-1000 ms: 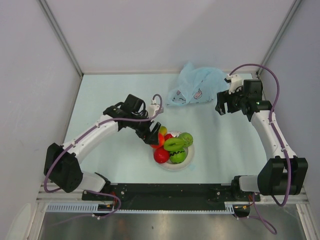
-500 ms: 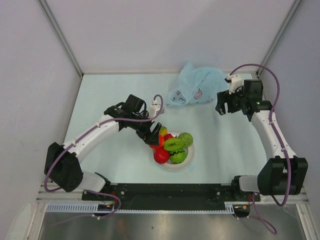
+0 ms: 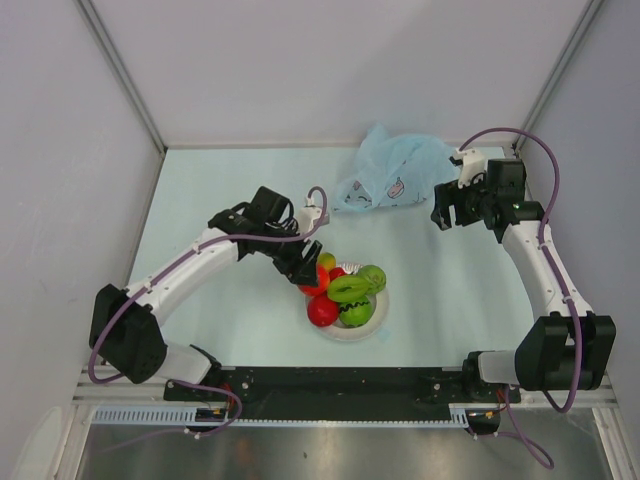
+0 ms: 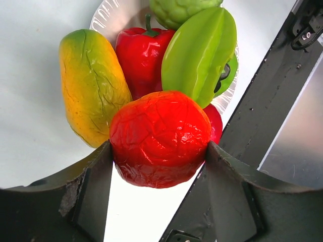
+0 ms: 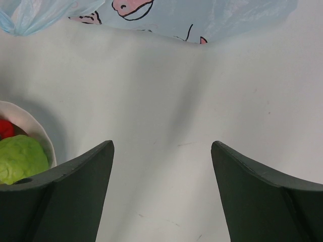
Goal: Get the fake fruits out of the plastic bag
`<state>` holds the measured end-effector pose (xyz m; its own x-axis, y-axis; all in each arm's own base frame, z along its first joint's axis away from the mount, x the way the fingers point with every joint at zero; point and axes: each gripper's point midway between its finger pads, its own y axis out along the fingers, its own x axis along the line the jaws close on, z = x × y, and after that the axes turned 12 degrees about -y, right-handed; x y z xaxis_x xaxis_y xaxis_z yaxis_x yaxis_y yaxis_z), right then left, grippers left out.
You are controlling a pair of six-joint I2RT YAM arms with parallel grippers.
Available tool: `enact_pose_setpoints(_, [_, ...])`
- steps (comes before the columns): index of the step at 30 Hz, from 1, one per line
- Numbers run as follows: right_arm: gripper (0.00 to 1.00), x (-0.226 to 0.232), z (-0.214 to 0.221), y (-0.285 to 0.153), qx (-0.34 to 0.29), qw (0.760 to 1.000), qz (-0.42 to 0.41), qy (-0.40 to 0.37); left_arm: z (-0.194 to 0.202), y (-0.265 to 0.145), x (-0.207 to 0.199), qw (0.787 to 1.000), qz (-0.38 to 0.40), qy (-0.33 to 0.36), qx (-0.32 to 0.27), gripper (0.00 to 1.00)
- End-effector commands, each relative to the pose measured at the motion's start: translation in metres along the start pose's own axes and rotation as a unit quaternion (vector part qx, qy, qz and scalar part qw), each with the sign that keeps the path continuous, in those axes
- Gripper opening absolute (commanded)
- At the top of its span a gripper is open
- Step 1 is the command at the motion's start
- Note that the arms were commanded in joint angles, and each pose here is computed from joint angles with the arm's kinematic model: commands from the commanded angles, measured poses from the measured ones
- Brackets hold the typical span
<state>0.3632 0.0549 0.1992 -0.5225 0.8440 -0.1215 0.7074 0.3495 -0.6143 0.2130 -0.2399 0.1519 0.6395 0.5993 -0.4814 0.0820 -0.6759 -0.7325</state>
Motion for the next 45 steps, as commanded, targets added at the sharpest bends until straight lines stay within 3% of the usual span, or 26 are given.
enact_pose_setpoints(1, [0.83, -0.0028, -0.0096, -0.0001, -0.021, 1.0, 0.005, 0.002, -0.0157, -0.0062, -0.0114, 1.0, 0.014, 0.018, -0.017, 0.46])
enact_pose_setpoints(5, [0.83, -0.0029, -0.0095, -0.0006, -0.02, 1.0, 0.005, 0.002, -0.0141, -0.0074, -0.0151, 0.999, 0.023, 0.019, -0.015, 0.32])
enact_pose_setpoints(10, [0.83, -0.0028, -0.0095, -0.0001, -0.021, 1.0, 0.005, 0.002, -0.0132, -0.0113, -0.0169, 0.999, 0.022, 0.023, -0.016, 0.33])
enact_pose_setpoints(13, [0.83, -0.0026, -0.0097, 0.0008, -0.021, 1.0, 0.003, 0.002, -0.0138, -0.01, -0.0171, 0.999, 0.025, 0.021, -0.018, 0.4])
enact_pose_setpoints(17, [0.83, -0.0031, -0.01, 0.0009, -0.022, 1.0, 0.004, 0.002, -0.016, -0.0084, -0.0143, 1.0, 0.018, 0.016, -0.019, 0.6])
enact_pose_setpoints(20, [0.83, -0.0029, -0.01, 0.0004, -0.022, 1.0, 0.004, 0.001, -0.017, -0.0088, -0.015, 1.0, 0.019, 0.015, -0.02, 0.69])
enact_pose_setpoints(29, [0.83, -0.003, -0.0093, 0.0013, -0.02, 1.0, 0.004, 0.002, -0.0158, -0.0076, -0.0168, 0.999, 0.026, 0.013, -0.018, 0.77])
enact_pose_setpoints(32, [0.83, -0.003, -0.0093, 0.0013, -0.02, 1.0, 0.004, 0.002, -0.0175, -0.0076, -0.0191, 0.999, 0.032, 0.014, -0.019, 0.67])
enact_pose_setpoints(35, [0.83, -0.0031, -0.0089, 0.0022, -0.02, 1.0, 0.003, 0.002, -0.0192, -0.0086, -0.0209, 0.999, 0.036, 0.018, -0.02, 0.49])
enact_pose_setpoints(38, [0.83, -0.0036, -0.009, 0.0017, -0.02, 1.0, 0.005, 0.002, -0.0182, -0.0099, -0.0188, 0.999, 0.028, 0.018, -0.021, 0.44])
enact_pose_setpoints(45, [0.83, -0.0031, -0.0094, 0.0033, -0.021, 1.0, 0.003, 0.002, -0.0161, -0.0079, -0.0149, 1.0, 0.019, 0.01, -0.022, 0.69])
